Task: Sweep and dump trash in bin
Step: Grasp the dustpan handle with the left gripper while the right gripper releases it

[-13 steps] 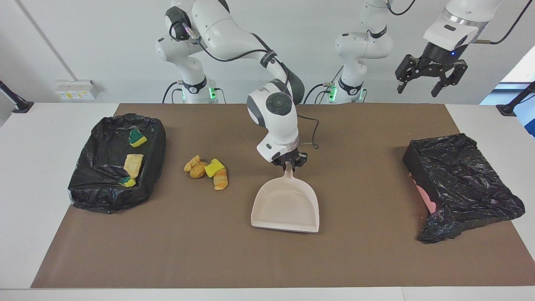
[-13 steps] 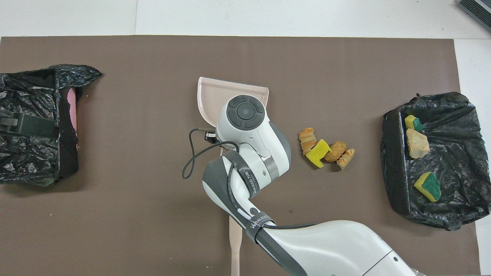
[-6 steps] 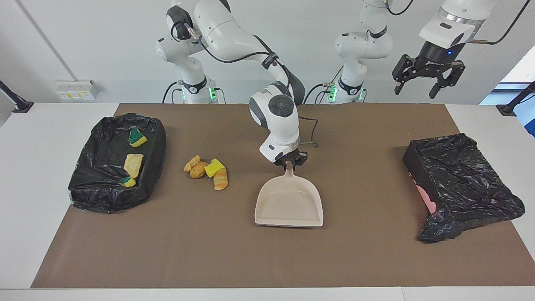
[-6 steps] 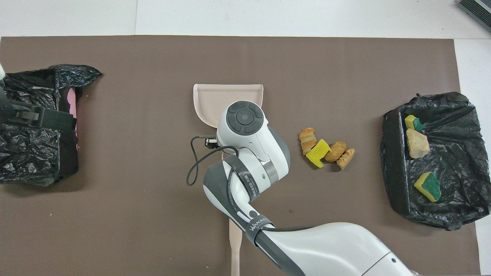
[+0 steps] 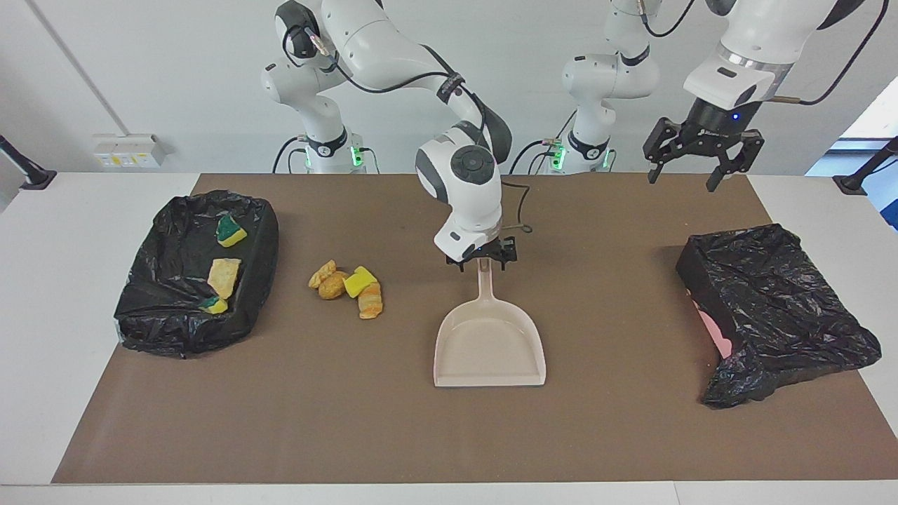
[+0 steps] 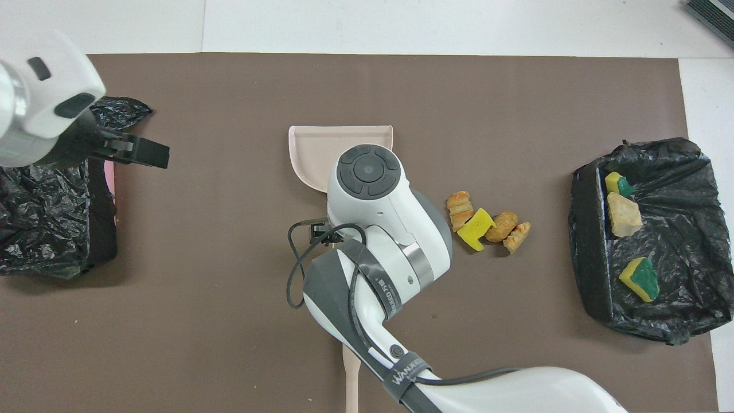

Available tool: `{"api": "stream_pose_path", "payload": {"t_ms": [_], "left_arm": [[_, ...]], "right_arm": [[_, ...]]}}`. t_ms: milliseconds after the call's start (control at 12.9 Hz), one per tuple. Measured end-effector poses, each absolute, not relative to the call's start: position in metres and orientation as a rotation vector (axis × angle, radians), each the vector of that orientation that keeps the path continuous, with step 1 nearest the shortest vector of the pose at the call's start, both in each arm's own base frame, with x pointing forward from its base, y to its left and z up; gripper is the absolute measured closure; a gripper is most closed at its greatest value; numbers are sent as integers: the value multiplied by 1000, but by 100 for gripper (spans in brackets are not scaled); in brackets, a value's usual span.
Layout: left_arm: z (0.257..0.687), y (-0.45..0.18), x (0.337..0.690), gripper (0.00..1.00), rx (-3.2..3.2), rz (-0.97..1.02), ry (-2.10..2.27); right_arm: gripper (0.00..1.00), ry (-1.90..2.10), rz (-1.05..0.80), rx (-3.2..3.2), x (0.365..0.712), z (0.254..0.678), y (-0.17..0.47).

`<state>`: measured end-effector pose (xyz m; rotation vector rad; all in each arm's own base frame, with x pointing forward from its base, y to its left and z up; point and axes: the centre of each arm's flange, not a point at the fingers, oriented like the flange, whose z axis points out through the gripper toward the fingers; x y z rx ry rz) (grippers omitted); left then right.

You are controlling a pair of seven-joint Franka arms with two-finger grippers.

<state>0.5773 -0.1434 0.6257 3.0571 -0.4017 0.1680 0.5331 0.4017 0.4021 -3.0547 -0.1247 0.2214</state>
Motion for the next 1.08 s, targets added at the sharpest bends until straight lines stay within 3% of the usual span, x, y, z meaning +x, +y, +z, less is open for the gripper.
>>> {"api": "stream_pose_path", "payload": {"t_ms": [232,465,775,1085], "left_arm": [[570,-179,593,0,3040,165,-381],[525,-227,597,0,3027,129,-350],[460,-302,592,0,3049,113,-330],[419,-357,571,0,3018,62,-323]], "right_arm": [[0,-166,289,-3072,494,434,381],[0,-233,394,-3058,427,437,379],[0,-223,411,-3015,357,412,394],[0,-187,349,-3038,296,356,414]]}}
